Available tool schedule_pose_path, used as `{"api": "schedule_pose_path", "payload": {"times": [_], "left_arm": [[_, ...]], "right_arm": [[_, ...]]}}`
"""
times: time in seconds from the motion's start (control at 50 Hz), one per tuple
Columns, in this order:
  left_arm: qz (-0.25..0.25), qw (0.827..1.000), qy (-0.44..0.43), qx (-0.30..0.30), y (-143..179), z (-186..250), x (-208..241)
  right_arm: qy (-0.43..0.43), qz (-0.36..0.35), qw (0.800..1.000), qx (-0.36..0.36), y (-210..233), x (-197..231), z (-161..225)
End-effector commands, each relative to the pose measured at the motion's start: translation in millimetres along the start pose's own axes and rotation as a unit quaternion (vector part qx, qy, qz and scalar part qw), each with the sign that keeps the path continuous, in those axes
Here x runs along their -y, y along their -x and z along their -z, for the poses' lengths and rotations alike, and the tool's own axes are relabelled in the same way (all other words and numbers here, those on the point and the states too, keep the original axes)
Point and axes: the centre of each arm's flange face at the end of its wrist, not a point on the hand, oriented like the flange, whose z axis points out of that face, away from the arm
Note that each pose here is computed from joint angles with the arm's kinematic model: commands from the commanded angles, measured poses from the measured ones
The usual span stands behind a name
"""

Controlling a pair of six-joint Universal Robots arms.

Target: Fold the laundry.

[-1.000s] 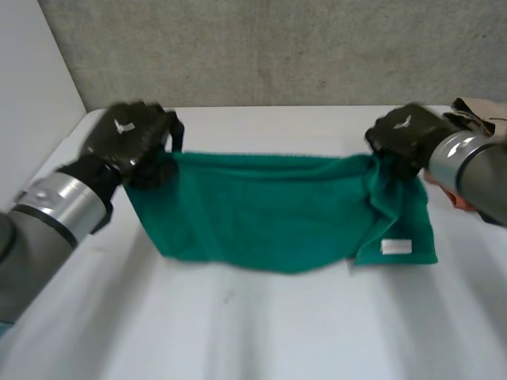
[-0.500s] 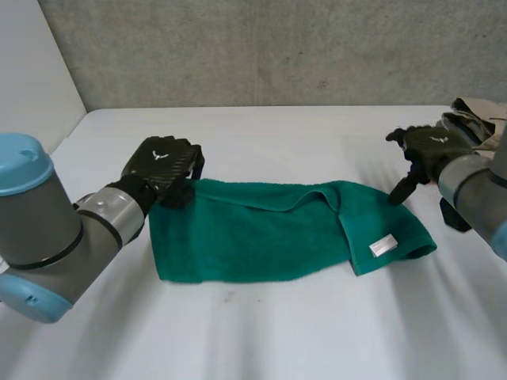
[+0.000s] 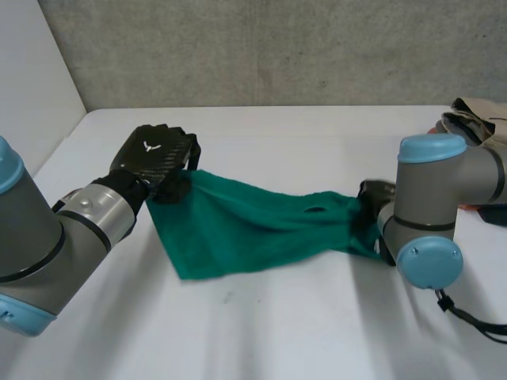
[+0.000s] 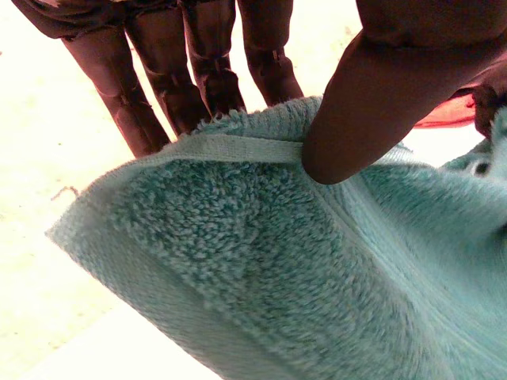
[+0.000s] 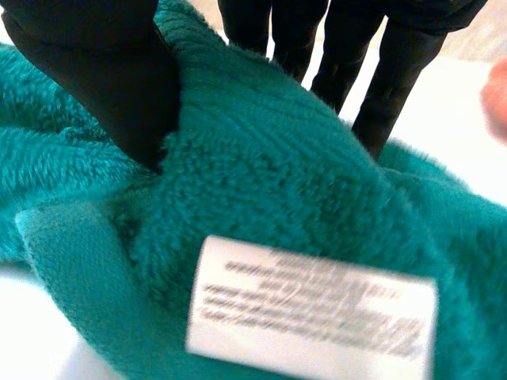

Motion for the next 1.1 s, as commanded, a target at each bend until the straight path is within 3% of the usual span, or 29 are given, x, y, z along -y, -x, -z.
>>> {"api": "schedule_pose_path", "payload": {"times": [0.02,0.08,0.18,0.38,0.52,0.6,0.68,0.76,0.88,0.98,1.1], "left_arm": [[-0.013,0.999,-0.027,0.033,18.3,4.4,19.6],[-0.023,0.996,-0.048,0.075,45.3,9.0,35.4],[-0.041,0.988,-0.080,0.123,79.3,18.7,58.7],[-0.033,0.989,-0.046,0.137,94.8,17.9,54.8],[-0.049,0.992,0.033,0.115,92.6,0.3,12.0],[-0.042,0.993,0.060,0.092,81.0,-8.8,-9.4],[-0.008,0.997,0.061,0.045,48.0,-20.1,-19.7],[0.061,0.997,0.055,0.013,18.2,-23.8,-20.4],[0.181,0.980,0.069,-0.038,-26.9,-11.6,-22.2],[0.193,0.975,0.083,-0.068,-53.5,-4.3,-31.9],[0.200,0.973,0.095,-0.063,-75.4,-16.5,-50.0]], "right_arm": [[-0.148,0.053,0.988,0.006,-9.3,90.3,49.0],[-0.194,0.136,0.971,0.002,-27.4,130.4,69.4],[-0.169,0.235,0.957,0.006,-50.4,158.2,91.4],[-0.083,0.236,0.965,0.075,-68.6,187.4,130.3],[-0.043,0.237,0.957,0.159,-59.1,165.8,115.2],[0.020,0.215,0.959,0.184,-57.7,133.9,89.9],[0.040,0.200,0.958,0.202,-46.8,118.1,85.6],[0.021,0.182,0.959,0.216,-27.9,113.8,88.1],[-0.026,0.165,0.963,0.212,-12.8,125.2,108.9],[-0.039,0.169,0.959,0.222,1.3,124.8,131.1],[-0.065,0.146,0.955,0.251,20.2,131.9,156.8]]}}
